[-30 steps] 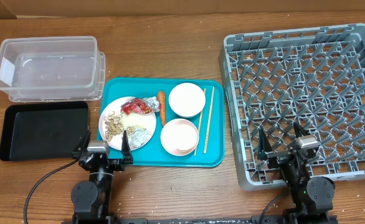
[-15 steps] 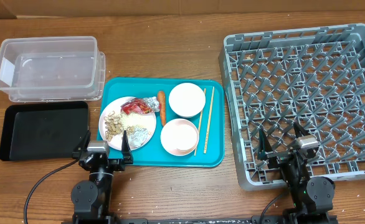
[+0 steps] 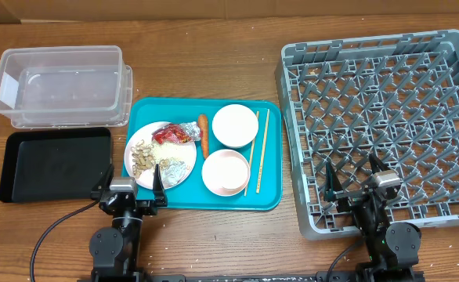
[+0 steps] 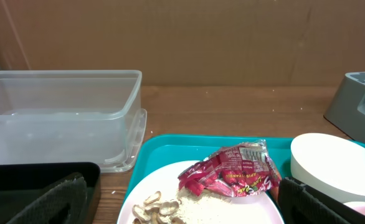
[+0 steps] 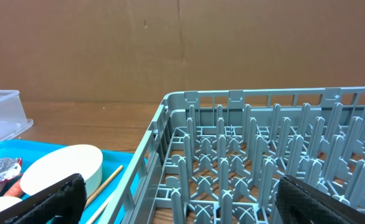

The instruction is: Sort waste into correct bins and load items into the dishwasher

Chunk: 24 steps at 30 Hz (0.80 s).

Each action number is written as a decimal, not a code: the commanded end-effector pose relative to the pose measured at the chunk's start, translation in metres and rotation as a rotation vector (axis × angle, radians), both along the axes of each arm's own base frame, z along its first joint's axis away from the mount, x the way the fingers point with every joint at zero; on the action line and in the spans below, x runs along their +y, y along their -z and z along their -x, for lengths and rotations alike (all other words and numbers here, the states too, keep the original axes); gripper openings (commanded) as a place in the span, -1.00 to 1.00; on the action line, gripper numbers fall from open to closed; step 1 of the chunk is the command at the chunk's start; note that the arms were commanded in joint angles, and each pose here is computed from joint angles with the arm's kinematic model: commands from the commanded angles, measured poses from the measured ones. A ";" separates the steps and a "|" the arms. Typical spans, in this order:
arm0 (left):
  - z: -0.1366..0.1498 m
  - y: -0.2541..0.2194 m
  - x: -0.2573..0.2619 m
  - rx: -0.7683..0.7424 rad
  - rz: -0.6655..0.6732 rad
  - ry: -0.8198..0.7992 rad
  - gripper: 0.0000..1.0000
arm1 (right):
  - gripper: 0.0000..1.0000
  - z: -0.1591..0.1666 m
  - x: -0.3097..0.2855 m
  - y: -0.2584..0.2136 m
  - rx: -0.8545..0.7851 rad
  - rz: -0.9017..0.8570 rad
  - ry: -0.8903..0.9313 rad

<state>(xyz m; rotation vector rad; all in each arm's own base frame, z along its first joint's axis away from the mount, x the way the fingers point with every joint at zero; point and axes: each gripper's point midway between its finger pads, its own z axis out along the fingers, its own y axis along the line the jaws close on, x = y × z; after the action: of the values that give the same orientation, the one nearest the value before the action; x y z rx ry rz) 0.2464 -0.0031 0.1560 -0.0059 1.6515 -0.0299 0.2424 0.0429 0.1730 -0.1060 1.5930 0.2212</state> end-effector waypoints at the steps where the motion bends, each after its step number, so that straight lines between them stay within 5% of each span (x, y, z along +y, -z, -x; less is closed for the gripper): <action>1: 0.000 0.001 0.000 -0.002 -0.015 0.003 1.00 | 1.00 0.000 0.000 0.002 -0.005 0.003 -0.002; 24: 0.000 0.001 0.000 -0.003 -0.015 0.003 1.00 | 1.00 0.000 0.000 0.002 -0.003 -0.006 0.002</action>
<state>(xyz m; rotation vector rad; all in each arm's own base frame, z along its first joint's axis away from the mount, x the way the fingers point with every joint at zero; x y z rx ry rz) 0.2464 -0.0031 0.1560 -0.0059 1.6515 -0.0299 0.2424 0.0429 0.1729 -0.1057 1.5934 0.2209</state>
